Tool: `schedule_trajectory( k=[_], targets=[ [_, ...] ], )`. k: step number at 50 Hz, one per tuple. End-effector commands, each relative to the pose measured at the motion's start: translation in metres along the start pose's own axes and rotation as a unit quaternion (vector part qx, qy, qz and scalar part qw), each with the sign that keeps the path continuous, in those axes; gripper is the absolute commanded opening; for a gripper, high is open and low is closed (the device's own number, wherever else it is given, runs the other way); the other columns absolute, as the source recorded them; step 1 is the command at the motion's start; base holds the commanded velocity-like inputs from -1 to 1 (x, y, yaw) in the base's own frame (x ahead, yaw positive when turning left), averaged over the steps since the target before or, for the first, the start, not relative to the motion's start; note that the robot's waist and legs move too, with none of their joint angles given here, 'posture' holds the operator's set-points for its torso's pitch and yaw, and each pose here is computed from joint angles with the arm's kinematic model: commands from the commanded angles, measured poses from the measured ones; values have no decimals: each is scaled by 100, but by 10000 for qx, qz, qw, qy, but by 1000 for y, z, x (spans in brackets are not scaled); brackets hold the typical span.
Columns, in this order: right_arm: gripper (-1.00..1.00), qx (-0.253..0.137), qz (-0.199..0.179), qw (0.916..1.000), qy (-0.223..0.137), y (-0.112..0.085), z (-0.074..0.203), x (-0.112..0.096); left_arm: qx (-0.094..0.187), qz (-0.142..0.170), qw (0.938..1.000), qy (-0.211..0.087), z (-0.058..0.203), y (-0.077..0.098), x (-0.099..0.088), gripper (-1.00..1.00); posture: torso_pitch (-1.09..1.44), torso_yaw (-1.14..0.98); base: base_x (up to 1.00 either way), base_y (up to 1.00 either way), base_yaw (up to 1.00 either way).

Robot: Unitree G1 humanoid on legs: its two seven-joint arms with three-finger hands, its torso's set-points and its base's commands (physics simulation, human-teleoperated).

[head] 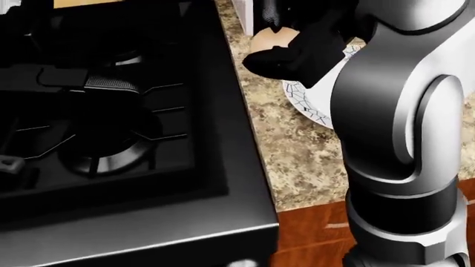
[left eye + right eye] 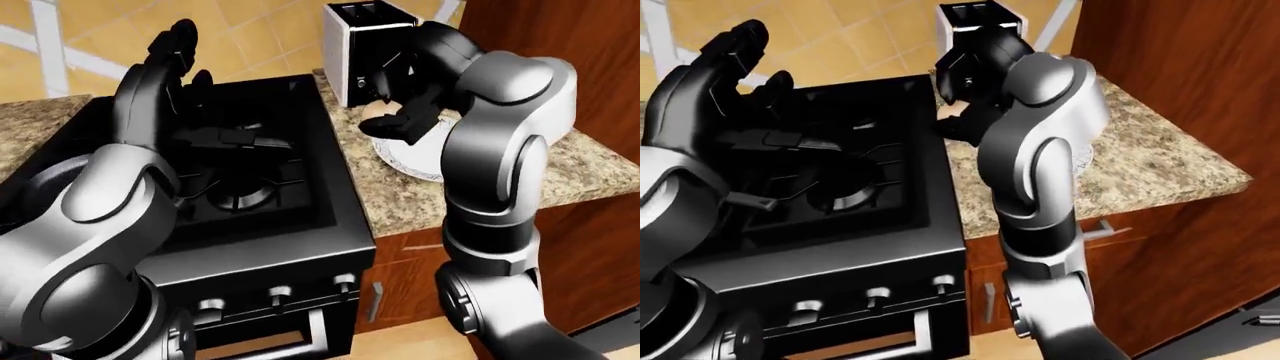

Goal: Pick the egg from the plate and place it in the pan.

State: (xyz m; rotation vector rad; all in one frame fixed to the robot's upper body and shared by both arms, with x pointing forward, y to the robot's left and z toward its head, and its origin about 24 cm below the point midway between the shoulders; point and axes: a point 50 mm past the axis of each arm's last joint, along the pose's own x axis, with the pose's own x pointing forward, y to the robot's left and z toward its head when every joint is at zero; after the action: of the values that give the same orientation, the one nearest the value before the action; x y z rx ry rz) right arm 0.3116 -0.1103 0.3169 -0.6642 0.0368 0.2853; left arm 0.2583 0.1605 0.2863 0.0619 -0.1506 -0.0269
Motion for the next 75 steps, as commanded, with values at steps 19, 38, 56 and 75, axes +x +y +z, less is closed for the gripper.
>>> schedule_trajectory(
  k=[19,38,56,75],
  targets=[
    [-100,-213,-176,9987,-420,-3,20,-9,-46,214,9986,-477,19,6,-2,100,0,0,0,23,15],
    [-100,-180,-134,9989,-415,-2,18,-11,-58,192,9987,-458,16,4,-3,100,0,0,0,49,23],
    [-100,-214,-148,9987,-432,-2,19,-9,-71,205,9987,-461,16,4,-3,100,0,0,0,72,0],
    [-100,-174,-191,9985,-475,-1,19,-8,-69,198,9987,-458,16,4,-4,100,0,0,0,38,0]
  ],
)
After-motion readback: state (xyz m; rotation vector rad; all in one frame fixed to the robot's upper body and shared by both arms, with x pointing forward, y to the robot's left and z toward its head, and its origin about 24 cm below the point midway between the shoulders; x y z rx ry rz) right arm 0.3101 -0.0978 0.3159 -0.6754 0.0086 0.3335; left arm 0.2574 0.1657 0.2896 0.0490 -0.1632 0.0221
